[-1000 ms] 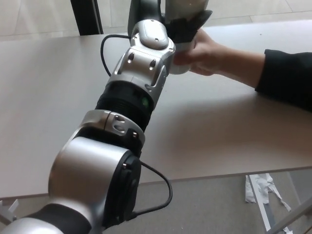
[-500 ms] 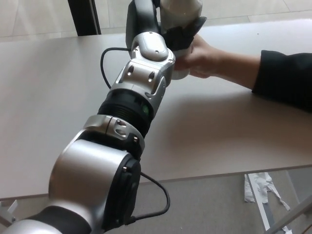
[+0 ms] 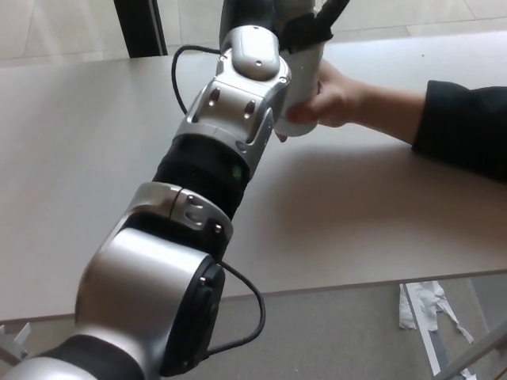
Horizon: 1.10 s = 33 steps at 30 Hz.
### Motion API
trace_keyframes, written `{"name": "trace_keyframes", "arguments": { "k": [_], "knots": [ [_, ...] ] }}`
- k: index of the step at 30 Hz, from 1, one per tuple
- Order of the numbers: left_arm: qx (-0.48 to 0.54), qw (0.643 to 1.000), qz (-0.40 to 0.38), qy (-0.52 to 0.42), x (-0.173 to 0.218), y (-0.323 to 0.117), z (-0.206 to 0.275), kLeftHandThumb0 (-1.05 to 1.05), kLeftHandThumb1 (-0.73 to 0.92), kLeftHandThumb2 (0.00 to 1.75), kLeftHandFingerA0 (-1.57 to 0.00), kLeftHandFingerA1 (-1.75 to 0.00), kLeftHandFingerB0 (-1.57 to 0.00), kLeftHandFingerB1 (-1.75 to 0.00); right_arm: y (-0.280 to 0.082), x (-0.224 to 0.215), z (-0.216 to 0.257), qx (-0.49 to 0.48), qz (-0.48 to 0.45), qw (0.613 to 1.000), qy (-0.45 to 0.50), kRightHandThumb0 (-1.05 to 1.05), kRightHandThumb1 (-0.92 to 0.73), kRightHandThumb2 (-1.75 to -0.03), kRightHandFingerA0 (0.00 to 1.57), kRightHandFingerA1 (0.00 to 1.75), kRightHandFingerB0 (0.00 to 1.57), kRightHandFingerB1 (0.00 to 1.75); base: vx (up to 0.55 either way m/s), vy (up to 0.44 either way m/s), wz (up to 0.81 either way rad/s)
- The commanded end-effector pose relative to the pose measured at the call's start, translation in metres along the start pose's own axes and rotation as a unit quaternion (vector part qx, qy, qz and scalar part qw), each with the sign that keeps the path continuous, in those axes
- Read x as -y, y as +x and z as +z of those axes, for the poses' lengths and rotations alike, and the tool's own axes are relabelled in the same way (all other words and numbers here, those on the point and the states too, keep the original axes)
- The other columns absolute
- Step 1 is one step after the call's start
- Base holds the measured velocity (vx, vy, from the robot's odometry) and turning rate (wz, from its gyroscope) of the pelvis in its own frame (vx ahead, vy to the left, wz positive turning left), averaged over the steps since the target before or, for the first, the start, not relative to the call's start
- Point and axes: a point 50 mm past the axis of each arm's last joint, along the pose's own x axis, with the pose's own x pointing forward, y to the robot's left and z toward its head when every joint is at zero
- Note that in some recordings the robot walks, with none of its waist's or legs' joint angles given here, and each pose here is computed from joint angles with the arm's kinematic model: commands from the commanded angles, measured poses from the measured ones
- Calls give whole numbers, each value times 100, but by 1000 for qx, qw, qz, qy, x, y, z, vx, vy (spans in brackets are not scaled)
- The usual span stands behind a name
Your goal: Pick up a bottle and hand it
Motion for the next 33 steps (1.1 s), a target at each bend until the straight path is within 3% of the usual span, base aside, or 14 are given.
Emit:
{"name": "trace_keyframes", "arguments": {
  "k": [1,2,4,5,6,10,11,13,14,17,20,29,32,33],
  "knots": [
    [31,982,-182,43,-53,-44,20,-102,56,63,0,-55,0,0,2,0,15,42,20,999,-1,-54,-41,-88,115,131,36,57,0,0,0],
    [40,981,-182,49,-63,-50,21,-105,61,99,0,-4,0,-9,1,2,13,40,19,999,0,-55,-42,-87,112,131,35,56,0,0,0],
    [65,979,-182,63,-98,-74,26,-104,60,97,0,-12,0,-8,0,4,11,37,19,999,-2,-57,-43,-88,113,132,35,56,0,0,0],
    [76,978,-179,72,-117,-86,27,-98,57,58,0,-9,0,0,0,6,9,34,15,999,2,-59,-43,-87,108,130,37,55,0,0,0],
    [76,979,-175,76,-132,-95,28,-96,56,97,0,-12,0,-10,0,8,9,35,13,999,7,-53,-41,-88,109,128,36,56,0,0,0],
    [91,982,-137,95,-202,-140,28,-94,44,86,0,-15,0,0,0,12,5,29,7,1000,6,-54,-41,-87,111,128,37,57,0,0,0],
    [98,982,-125,100,-216,-149,27,-99,54,96,0,-15,0,0,-1,14,4,30,6,1000,7,-51,-58,-61,96,149,42,44,0,0,0],
    [90,986,-85,112,-251,-168,25,-100,56,97,0,-14,0,0,-2,18,4,28,0,1000,-4,-51,-41,-88,117,131,36,58,0,0,0],
    [82,989,-63,111,-266,-176,25,-92,45,85,-2,-23,0,0,-2,19,5,29,-2,1000,-3,-48,-59,-62,98,150,41,46,0,0,0],
    [63,993,-11,102,-300,-200,25,-91,54,95,-12,-22,0,0,-2,23,5,28,-8,1000,3,-54,-42,-87,113,130,37,58,0,0,0],
    [41,989,79,115,-351,-239,12,-86,49,89,-15,-68,0,-27,0,28,7,20,-17,1000,8,-51,-57,-60,92,142,41,43,0,0,0],
    [-103,932,338,81,-462,-324,-35,-95,46,65,0,-98,0,-23,0,38,7,10,-34,999,9,-52,-60,-58,83,132,41,42,0,0,0],
    [-140,907,392,57,-480,-343,-53,-99,57,95,0,-66,0,-13,-2,40,3,7,-32,999,23,-51,-57,-60,92,136,39,42,0,0,0],
    [-143,902,405,32,-482,-344,-60,-98,47,72,0,-92,0,-14,-2,42,2,4,-35,999,22,-51,-58,-60,91,133,39,42,0,0,0]
  ]
}}
